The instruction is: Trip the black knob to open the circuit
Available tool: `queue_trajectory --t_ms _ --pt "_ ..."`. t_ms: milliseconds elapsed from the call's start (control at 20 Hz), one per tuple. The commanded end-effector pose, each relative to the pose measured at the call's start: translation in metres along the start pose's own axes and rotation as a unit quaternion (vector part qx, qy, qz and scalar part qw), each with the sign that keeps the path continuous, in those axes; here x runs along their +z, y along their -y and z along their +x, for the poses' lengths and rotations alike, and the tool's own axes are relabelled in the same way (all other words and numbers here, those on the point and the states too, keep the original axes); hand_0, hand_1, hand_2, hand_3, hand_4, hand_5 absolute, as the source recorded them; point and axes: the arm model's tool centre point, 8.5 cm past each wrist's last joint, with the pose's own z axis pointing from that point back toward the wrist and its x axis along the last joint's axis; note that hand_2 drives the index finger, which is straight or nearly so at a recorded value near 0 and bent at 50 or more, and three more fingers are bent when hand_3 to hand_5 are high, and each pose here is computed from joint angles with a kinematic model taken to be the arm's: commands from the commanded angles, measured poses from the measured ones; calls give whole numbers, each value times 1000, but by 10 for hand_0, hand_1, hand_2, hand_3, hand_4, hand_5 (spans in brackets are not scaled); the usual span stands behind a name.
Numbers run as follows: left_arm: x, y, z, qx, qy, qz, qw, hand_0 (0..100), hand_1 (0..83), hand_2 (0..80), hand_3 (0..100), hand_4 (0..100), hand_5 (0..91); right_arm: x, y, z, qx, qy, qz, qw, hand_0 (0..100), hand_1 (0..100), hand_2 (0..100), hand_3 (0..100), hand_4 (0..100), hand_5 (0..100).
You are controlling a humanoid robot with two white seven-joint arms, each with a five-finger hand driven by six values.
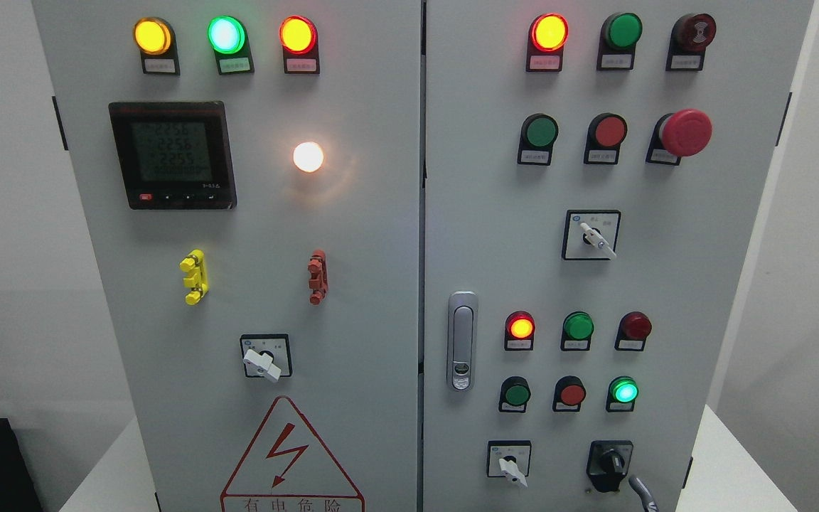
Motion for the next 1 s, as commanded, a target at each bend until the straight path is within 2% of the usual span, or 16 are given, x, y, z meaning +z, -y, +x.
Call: queue_trajectory --t_ms 0,950 --pt "0 1 3 2 3 -1 1000 120 389 0 0 0 0 -1 0 13 -4 23 -1 1000 590 798 0 1000 952 854" --pt "0 1 2 2 1 -1 1000 120 389 0 0 0 0 52 -9 18 -21 1 -4 1000 614 784 0 1000 947 836"
